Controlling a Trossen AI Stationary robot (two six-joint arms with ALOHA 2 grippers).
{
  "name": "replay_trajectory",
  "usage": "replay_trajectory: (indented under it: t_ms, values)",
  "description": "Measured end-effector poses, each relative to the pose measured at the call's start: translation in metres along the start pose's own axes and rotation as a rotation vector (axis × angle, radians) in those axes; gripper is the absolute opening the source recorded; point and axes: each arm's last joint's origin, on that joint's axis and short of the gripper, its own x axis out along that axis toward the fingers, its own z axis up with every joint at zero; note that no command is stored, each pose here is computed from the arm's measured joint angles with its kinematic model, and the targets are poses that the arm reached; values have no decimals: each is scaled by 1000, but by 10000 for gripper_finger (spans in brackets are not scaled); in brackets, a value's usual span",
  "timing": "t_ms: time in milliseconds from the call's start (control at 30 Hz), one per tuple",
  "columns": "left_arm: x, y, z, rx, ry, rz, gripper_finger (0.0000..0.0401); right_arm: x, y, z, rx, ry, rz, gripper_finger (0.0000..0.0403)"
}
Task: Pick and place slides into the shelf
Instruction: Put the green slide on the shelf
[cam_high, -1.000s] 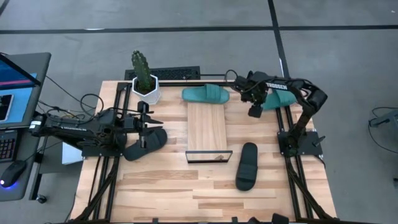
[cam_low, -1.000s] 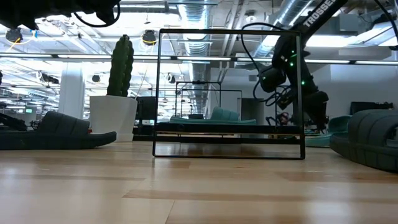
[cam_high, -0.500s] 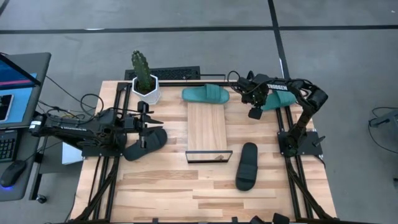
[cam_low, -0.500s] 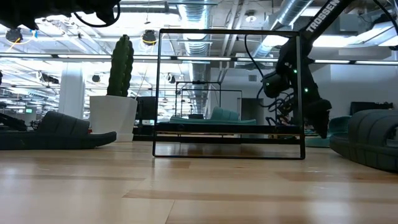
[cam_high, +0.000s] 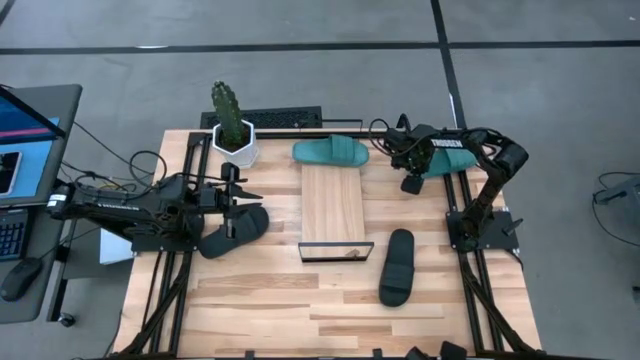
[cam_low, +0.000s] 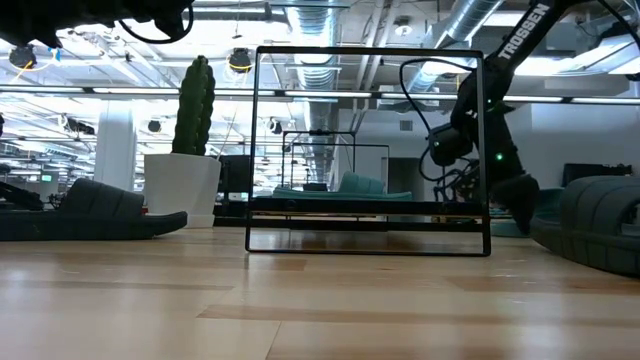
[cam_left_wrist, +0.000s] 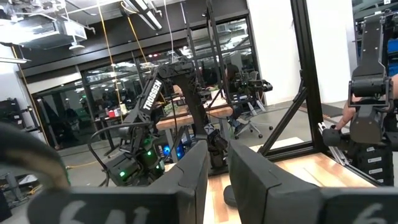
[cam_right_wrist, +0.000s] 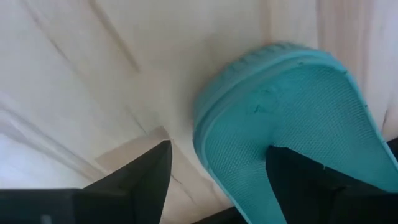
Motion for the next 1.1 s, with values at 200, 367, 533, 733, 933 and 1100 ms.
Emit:
replay_trajectory:
  t_ms: [200,367,533,733,933,1100]
  values:
    - [0,0,0,0,0,0,55,3,-1,1,32,-22,-12,213]
    - [0,0,0,0,0,0,55,12,2,-4,64,-16,-17,136]
    - [0,0,0,-1,0,0,55,16,5,-7,102,-4,-21,62]
    - [0,0,0,-1,0,0,55,9,12,-2,114,21,-30,37]
    - [0,0,0,-2,0,0,55,-6,21,1,119,65,2,28]
    - [0,0,0,-2,3,-1,55,-15,26,3,121,81,2,24]
